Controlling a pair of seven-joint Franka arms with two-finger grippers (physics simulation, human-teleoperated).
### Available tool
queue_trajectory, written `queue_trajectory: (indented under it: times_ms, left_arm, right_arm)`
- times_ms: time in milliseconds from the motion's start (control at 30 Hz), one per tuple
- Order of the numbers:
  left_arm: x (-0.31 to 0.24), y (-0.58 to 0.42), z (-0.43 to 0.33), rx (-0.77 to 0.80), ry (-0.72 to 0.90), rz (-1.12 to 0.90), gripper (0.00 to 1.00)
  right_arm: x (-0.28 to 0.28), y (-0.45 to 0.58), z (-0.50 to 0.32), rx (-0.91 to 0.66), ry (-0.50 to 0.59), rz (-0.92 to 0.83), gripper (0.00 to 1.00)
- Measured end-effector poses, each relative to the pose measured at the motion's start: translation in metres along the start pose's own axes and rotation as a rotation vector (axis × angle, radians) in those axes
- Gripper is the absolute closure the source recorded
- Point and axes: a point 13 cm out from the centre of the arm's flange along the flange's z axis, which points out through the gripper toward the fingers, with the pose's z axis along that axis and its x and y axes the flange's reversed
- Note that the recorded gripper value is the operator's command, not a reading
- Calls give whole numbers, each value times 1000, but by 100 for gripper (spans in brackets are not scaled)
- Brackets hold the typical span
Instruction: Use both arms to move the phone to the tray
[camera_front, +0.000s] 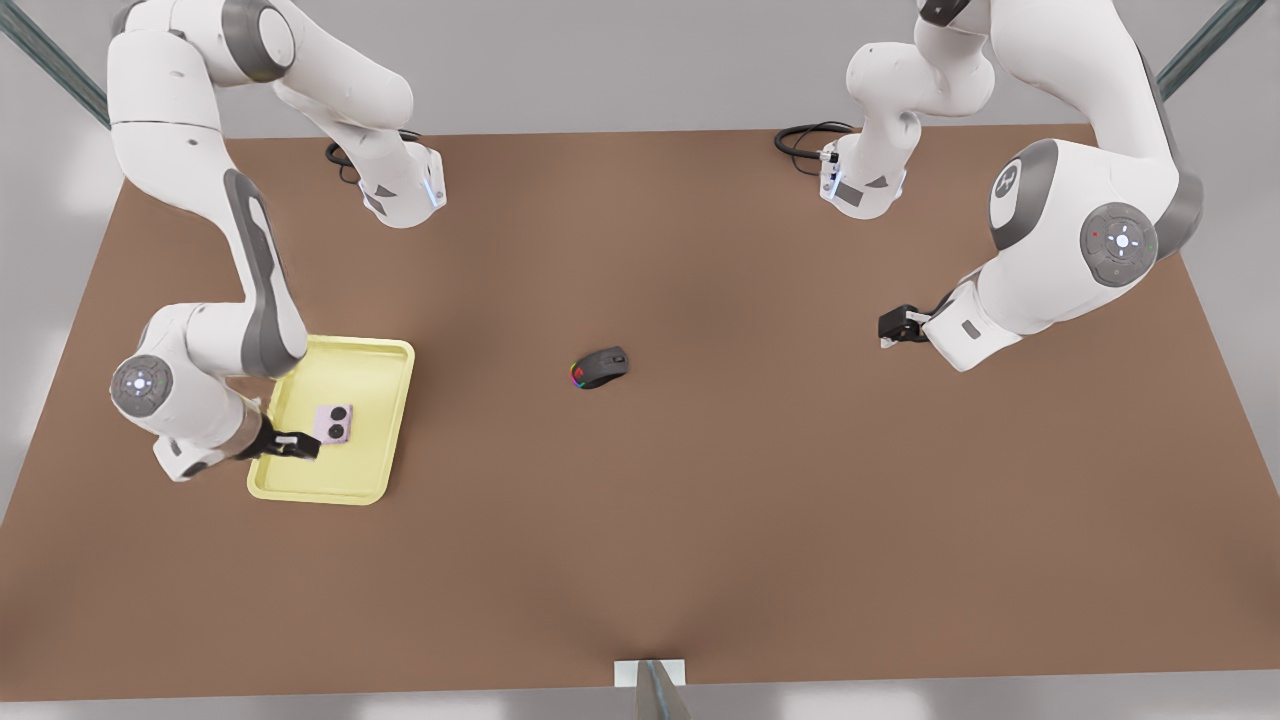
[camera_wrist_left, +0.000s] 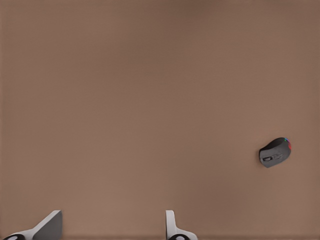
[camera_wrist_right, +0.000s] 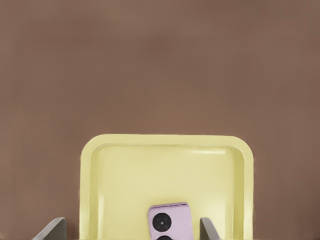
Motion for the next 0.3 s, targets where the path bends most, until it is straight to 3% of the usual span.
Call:
queue_trajectory:
  times_ms: [67,100,300]
  left_arm:
    - [0,0,0,-1,-1,0,0]
    - [0,3,0,-12,-2,0,0]
    - [-1,13,-1,-53,-3,-4,0]
  right_arm:
    - [-16,7,-124,27,-114,-24,0]
    - [-4,20,-157,42,-119,-48,0]
    - [61,50,-157,26,99,-95,0]
